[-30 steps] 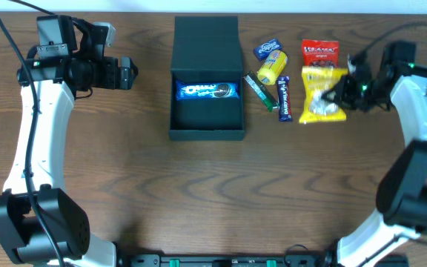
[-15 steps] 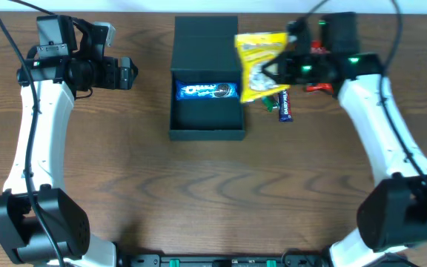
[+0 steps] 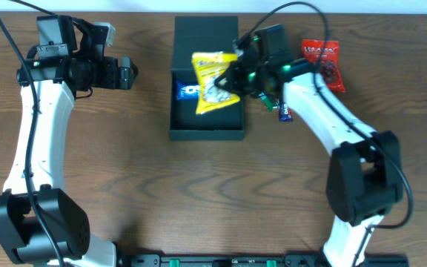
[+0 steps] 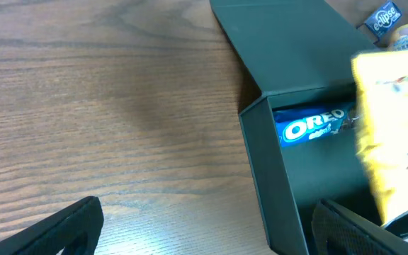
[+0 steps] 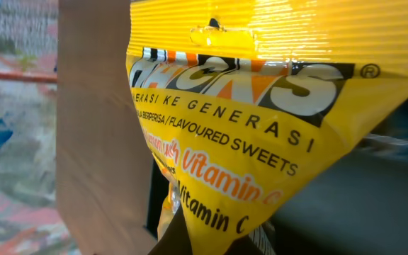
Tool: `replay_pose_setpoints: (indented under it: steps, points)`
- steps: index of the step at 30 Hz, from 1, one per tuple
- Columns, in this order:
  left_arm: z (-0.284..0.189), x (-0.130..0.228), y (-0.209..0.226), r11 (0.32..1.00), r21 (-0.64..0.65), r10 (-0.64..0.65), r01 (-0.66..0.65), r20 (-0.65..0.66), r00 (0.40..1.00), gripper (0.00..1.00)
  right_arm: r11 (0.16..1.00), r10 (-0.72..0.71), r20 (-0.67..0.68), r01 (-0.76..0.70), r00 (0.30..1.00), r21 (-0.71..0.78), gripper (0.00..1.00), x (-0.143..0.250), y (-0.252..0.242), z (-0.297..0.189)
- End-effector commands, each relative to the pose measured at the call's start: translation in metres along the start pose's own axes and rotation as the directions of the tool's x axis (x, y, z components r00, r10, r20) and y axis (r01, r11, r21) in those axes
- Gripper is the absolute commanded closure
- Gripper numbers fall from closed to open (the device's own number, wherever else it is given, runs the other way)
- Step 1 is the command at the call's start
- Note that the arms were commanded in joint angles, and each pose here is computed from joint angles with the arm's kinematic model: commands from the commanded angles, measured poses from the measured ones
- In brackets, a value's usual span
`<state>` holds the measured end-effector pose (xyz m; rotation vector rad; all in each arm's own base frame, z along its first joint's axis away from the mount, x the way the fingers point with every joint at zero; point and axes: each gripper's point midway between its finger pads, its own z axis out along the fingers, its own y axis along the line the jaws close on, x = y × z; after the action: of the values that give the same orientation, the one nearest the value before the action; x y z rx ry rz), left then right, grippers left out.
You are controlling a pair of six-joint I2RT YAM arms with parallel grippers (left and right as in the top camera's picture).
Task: Pack container
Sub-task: 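Carry the yellow bag into the box and release it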
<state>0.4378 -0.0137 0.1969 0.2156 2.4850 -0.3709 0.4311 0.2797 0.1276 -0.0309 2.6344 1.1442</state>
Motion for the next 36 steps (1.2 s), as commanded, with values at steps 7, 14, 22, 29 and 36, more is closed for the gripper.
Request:
replay_pose_setpoints:
  steps: [7, 14, 22, 29, 36]
  points:
    - [0.0, 0.001, -0.001, 1.0, 0.007, -0.002, 0.002, -0.001, 1.0, 0.05, 0.999, 0.035, -0.04, -0.034, 0.999, 0.017, 0.98, 0.019, 0.007, 0.038]
    - [0.0, 0.001, -0.001, 1.0, 0.007, -0.002, 0.002, -0.001, 1.0, 0.05, 0.997, 0.037, -0.047, -0.034, 0.998, 0.062, 0.98, 0.026, -0.004, 0.054]
    - [0.0, 0.001, -0.001, 1.0, 0.007, -0.002, 0.002, -0.001, 1.0, 0.04, 0.995, 0.078, -0.08, -0.073, 0.994, 0.064, 0.99, 0.036, -0.009, 0.068]
    - [0.0, 0.001, -0.001, 1.0, 0.007, -0.003, 0.003, -0.001, 1.0, 0.05, 0.997, 0.067, -0.1, -0.064, 0.993, 0.033, 0.99, 0.042, 0.002, 0.072]
    - [0.0, 0.001, -0.001, 1.0, 0.007, -0.003, 0.003, -0.001, 1.0, 0.05, 0.998, 0.061, -0.112, -0.058, 0.992, 0.029, 0.76, 0.048, 0.008, 0.075]
